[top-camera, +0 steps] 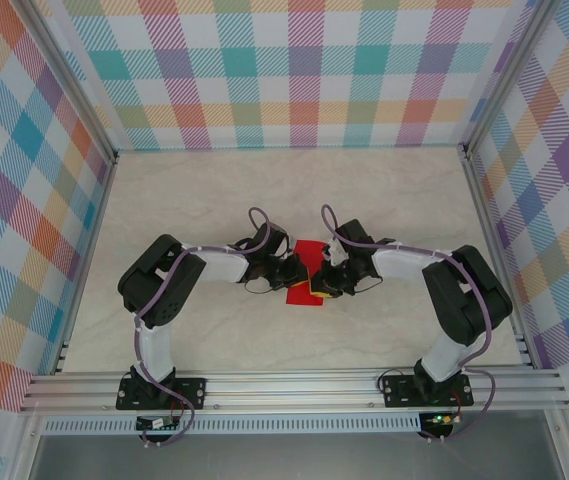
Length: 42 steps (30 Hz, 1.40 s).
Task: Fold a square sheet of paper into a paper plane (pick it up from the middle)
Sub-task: Fold the triangle a second time at the center of the table.
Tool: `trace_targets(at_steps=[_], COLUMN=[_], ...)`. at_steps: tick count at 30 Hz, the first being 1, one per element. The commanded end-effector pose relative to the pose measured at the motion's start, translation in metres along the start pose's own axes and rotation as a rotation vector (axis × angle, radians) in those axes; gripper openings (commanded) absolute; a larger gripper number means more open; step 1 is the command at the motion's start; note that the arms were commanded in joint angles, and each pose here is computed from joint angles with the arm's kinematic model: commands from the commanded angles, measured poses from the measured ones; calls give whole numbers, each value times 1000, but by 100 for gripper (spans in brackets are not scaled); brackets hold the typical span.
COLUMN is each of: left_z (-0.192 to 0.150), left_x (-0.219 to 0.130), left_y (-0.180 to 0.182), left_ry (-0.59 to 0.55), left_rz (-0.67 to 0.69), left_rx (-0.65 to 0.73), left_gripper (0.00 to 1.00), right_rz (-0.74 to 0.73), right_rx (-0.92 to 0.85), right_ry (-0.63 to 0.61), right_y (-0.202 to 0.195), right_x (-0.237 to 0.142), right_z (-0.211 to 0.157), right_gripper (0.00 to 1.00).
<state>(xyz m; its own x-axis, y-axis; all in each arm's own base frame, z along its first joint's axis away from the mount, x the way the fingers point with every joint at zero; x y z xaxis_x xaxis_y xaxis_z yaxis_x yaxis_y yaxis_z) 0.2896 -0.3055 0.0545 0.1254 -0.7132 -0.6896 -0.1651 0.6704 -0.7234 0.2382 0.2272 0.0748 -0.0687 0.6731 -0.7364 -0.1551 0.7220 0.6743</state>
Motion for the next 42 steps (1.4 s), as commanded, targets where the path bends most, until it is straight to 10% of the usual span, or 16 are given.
trace_targets(at_steps=[1,42], left_z=[-10,-10], left_x=[7,7], left_y=[26,27], left_ry=[19,18], left_rz=[109,117], left_rx=[-19,-12], left_gripper=[7,6], right_rz=[-15,-198], right_rx=[5,30], right_ry=[27,80], right_y=[-2,-33], right_x=[4,16], right_z=[-1,-16], right_gripper=[13,15])
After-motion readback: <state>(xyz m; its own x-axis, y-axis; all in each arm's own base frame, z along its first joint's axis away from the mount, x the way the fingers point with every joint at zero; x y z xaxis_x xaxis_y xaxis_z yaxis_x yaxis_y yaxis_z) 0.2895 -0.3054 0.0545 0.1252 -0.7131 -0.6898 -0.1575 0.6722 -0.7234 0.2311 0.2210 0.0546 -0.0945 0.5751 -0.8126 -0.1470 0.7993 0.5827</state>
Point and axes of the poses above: each hand's point on the last joint's axis, 136 mm out from that joint toward the fingers, its own x axis out along the fingers, its own y axis along the line the jaws close on, z = x × y, the point moved 5 cm from there along -x, back along the fingers, and after that the axes turned 9 degrees about -x, right-handed, at the moved point
